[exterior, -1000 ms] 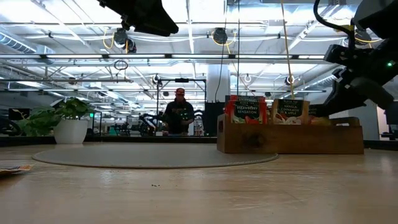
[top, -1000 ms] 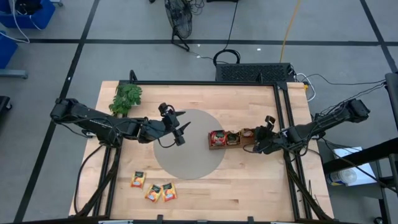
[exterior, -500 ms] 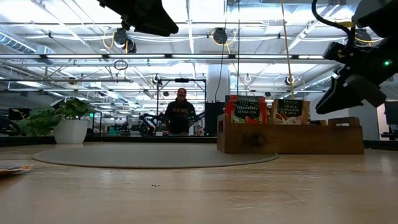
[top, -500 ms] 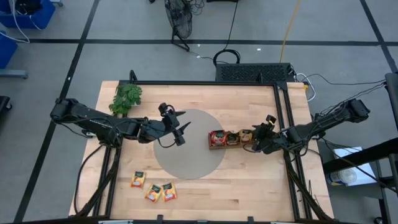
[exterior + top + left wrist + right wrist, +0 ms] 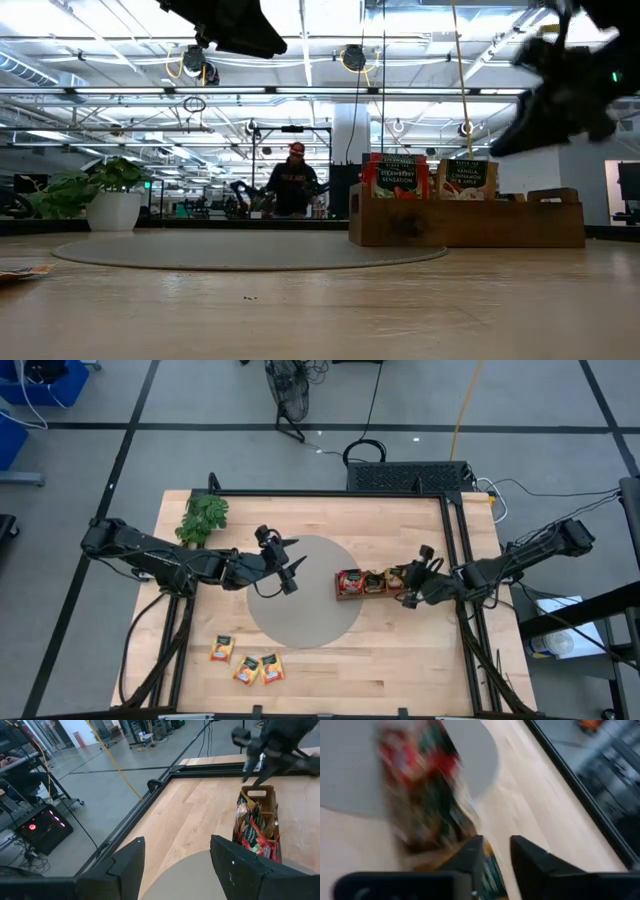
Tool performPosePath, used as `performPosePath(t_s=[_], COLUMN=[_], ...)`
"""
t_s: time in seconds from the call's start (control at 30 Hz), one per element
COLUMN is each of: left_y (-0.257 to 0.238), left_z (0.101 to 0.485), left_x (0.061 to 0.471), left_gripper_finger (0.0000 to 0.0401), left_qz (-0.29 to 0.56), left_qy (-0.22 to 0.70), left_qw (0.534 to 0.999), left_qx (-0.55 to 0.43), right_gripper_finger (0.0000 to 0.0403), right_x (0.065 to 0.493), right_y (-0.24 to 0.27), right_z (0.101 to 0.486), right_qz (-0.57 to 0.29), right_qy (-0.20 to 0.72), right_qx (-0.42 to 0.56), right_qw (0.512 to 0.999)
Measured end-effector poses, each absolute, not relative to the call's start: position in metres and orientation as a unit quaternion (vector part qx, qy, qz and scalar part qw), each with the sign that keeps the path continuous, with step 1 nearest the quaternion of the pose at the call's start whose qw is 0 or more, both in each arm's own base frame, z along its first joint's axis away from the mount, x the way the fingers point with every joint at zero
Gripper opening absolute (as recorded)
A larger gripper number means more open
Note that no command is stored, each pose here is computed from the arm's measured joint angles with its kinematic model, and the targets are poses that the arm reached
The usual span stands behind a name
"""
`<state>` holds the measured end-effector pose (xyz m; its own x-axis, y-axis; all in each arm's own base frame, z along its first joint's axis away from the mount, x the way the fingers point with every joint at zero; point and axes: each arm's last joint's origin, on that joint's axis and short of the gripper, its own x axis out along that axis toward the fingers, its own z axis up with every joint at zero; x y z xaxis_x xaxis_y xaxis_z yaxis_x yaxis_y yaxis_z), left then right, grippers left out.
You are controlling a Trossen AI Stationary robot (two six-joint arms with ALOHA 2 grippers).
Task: Pick & Place Tea
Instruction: Put the yellow tea bag into the right section of the wooden organizer
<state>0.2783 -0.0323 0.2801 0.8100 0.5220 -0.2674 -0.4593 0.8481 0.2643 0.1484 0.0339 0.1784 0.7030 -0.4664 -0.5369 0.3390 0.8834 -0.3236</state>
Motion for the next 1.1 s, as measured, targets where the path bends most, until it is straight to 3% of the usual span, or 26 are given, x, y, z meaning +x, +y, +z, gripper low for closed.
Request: performPosePath(t_s=[0.1, 0.2, 0.37, 0.47, 1.1], left_y=[-0.032, -0.032, -0.032, -0.032, -0.032], left_z=[0.28, 0.28, 0.28, 0.28, 0.28], left_x=[0.278, 0.278, 0.278, 0.278, 0.278], left_gripper_finger=[0.0225, 0.0225, 0.0225, 0.0225, 0.0225], left_qz=[0.257, 0.255, 0.255, 0.255, 0.256], left_qy=[0.17, 0.173, 0.173, 0.173, 0.172], left_qw=[0.945, 0.944, 0.944, 0.944, 0.944], left_qx=[0.105, 0.116, 0.116, 0.116, 0.114], right_gripper_finger=[0.0025, 0.0006, 0.0001, 0.0, 0.0], right_x=[0.159, 0.173, 0.197, 0.206, 0.219], right_y=[0.038, 0.036, 0.025, 0.022, 0.01], right_z=[0.206, 0.23, 0.213, 0.194, 0.147], right_qz=[-0.169, -0.124, -0.106, -0.098, -0.082], right_qy=[0.308, 0.36, 0.565, 0.631, 0.675], right_qx=[-0.109, -0.096, -0.059, -0.041, 0.012], right_qw=[0.93, 0.92, 0.816, 0.769, 0.733])
